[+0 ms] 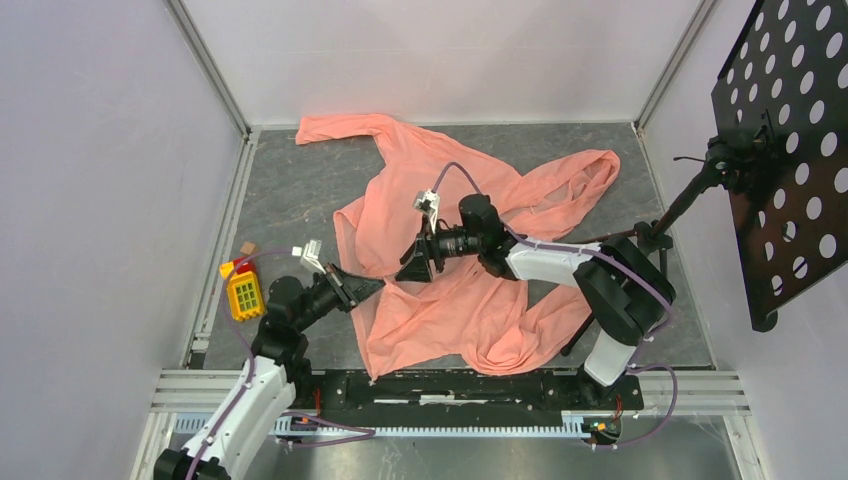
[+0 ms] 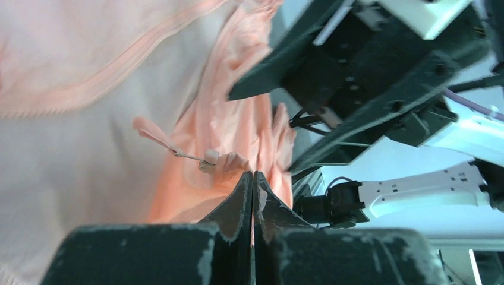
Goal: Zip up the jacket
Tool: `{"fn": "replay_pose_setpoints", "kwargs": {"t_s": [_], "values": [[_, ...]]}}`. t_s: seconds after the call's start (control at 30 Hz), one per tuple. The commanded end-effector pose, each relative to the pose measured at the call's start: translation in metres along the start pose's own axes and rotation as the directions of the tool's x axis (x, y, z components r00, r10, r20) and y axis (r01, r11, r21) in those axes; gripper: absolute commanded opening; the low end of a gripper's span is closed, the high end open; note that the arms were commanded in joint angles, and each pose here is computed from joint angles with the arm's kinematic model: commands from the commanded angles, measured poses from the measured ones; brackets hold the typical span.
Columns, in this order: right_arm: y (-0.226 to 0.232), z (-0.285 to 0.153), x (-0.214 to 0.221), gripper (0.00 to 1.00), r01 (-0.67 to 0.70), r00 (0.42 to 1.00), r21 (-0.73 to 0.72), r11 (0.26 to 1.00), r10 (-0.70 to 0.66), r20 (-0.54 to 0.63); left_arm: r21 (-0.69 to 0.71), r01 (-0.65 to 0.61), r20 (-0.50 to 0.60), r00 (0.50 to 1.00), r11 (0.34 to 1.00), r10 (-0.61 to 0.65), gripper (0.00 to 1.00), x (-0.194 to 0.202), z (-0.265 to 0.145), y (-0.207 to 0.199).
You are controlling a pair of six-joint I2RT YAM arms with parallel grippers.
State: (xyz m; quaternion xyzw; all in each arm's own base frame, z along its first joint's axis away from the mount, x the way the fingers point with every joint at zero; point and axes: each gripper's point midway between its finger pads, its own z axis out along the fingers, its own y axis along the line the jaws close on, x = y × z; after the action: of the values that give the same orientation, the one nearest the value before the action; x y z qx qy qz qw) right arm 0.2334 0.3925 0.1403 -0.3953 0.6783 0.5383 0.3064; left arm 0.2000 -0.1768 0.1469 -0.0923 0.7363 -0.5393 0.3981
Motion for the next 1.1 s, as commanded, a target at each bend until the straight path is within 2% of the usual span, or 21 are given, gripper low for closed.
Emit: {"fn": "replay_pose_setpoints", "kwargs": {"t_s": [0.0,0.1,0.2,0.3,0.4,0.57,0.77,0.9,0.93,1.0,1.07], "values": [[0.024,0.006,-0.002,0.66,-0.071,0.996,-0.096,0.993,0.076,0.055,-0.265,0.175,-0.083,0.976,0.948,-0.203,0.02,0.031,-0.013,0.044],[0.030,0.017,0.024,0.51,-0.119,0.992,-0.108,0.987,0.122,0.020,-0.440,0.216,-0.083,0.957,0.872,-0.278,0.02,0.045,-0.030,0.068],[0.036,0.028,0.045,0.38,-0.178,0.984,-0.125,0.976,0.179,0.004,-0.528,0.232,-0.069,0.947,0.817,-0.313,0.02,0.052,-0.038,0.083],[0.031,0.039,0.062,0.32,-0.184,0.983,-0.090,0.979,0.182,-0.029,-0.611,0.242,-0.074,0.930,0.754,-0.359,0.02,0.066,-0.046,0.103],[0.011,0.052,0.080,0.26,-0.116,0.986,0.013,0.993,0.117,-0.115,-0.688,0.242,-0.074,0.915,0.684,-0.398,0.02,0.078,-0.055,0.123],[-0.008,0.058,0.088,0.10,0.030,0.977,0.097,0.995,-0.008,-0.214,-0.700,0.229,-0.063,0.924,0.677,-0.378,0.02,0.082,-0.056,0.136],[-0.017,0.063,0.063,0.12,0.167,0.960,0.128,0.978,-0.132,-0.246,-0.676,0.235,-0.060,0.927,0.698,-0.370,0.02,0.080,-0.054,0.133],[-0.009,0.064,0.084,0.13,0.127,0.956,0.077,0.989,-0.102,-0.275,-0.649,0.229,-0.055,0.937,0.725,-0.346,0.02,0.066,-0.048,0.116],[-0.004,0.063,0.091,0.12,0.119,0.955,0.061,0.991,-0.098,-0.279,-0.642,0.232,-0.047,0.939,0.731,-0.340,0.03,0.061,-0.047,0.112],[0.005,0.060,0.100,0.09,0.136,0.953,0.046,0.990,-0.118,-0.279,-0.634,0.254,-0.024,0.938,0.731,-0.347,0.17,0.054,-0.045,0.104],[0.012,0.055,0.105,0.06,0.158,0.953,0.050,0.986,-0.139,-0.268,-0.640,0.283,0.007,0.932,0.715,-0.363,0.25,0.049,-0.045,0.099]]}}
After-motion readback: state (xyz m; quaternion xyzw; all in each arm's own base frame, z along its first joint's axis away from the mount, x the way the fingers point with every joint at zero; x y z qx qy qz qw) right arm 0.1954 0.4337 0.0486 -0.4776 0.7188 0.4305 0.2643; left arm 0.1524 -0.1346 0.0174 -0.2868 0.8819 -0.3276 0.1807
